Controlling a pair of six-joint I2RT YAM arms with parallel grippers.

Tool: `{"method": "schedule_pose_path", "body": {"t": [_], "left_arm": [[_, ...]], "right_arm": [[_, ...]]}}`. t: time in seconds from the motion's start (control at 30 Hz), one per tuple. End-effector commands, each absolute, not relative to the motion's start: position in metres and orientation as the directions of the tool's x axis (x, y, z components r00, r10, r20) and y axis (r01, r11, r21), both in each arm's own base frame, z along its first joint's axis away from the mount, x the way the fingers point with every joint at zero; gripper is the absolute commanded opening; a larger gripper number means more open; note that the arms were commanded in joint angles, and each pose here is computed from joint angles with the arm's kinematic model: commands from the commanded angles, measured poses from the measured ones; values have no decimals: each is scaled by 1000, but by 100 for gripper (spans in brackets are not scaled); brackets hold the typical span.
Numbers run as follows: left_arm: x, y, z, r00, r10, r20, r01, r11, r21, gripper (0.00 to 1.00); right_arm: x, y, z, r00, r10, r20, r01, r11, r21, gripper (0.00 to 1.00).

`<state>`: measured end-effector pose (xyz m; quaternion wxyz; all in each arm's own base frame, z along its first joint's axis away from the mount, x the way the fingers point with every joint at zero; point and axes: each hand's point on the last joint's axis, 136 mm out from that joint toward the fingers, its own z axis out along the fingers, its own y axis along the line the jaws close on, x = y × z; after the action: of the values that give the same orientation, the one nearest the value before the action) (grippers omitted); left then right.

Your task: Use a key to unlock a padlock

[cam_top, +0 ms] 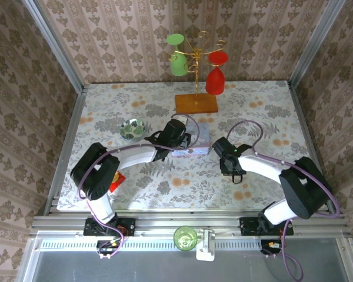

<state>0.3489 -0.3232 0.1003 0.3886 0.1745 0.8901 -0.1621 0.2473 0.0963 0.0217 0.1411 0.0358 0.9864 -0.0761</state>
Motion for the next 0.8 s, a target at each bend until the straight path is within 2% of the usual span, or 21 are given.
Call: {"method": "schedule_pose_path", "body": {"t": [0.0, 0.4, 0.5, 0.57, 0.6, 0.63, 0.67, 0.7, 0.73, 0.77], "left_arm": [[337, -305, 90, -701, 254, -667, 437, 892, -119, 45], [351, -317, 175, -631, 170, -757, 453, 873, -182, 49], [348, -313, 188, -622, 156, -768, 450, 873, -186, 51], [345, -305, 199, -608, 154, -779, 445, 879, -174, 55], [344, -298, 208, -595, 148, -790, 437, 885, -163, 58], [342, -288, 218, -582, 142, -801, 426, 892, -152, 69], [341, -278, 227, -572, 131, -809, 412, 900, -145, 75], [340, -265, 236, -565, 119, -817, 393, 909, -140, 80], [337, -251, 244, -564, 102, -820, 376, 915, -145, 98], [335, -237, 247, -564, 89, -821, 355, 924, -144, 100]], "right_arm": [[240, 90, 20, -975, 12, -223, 63, 973, -223, 11], [218, 91, 14, -981, 10, -195, 50, 978, -203, 14], [218, 95, 17, -978, -1, -208, 40, 980, -194, 29], [223, 97, 21, -973, 2, -231, 42, 985, -170, 43], [227, 100, 28, -968, 0, -250, 41, 987, -158, 47], [230, 102, 36, -962, -2, -273, 39, 989, -145, 49], [233, 102, 45, -956, 0, -294, 42, 989, -139, 52], [238, 103, 57, -944, -1, -329, 44, 991, -130, 57], [243, 102, 69, -935, -5, -356, 43, 991, -125, 69], [247, 99, 77, -928, 2, -373, 50, 992, -118, 74]]}}
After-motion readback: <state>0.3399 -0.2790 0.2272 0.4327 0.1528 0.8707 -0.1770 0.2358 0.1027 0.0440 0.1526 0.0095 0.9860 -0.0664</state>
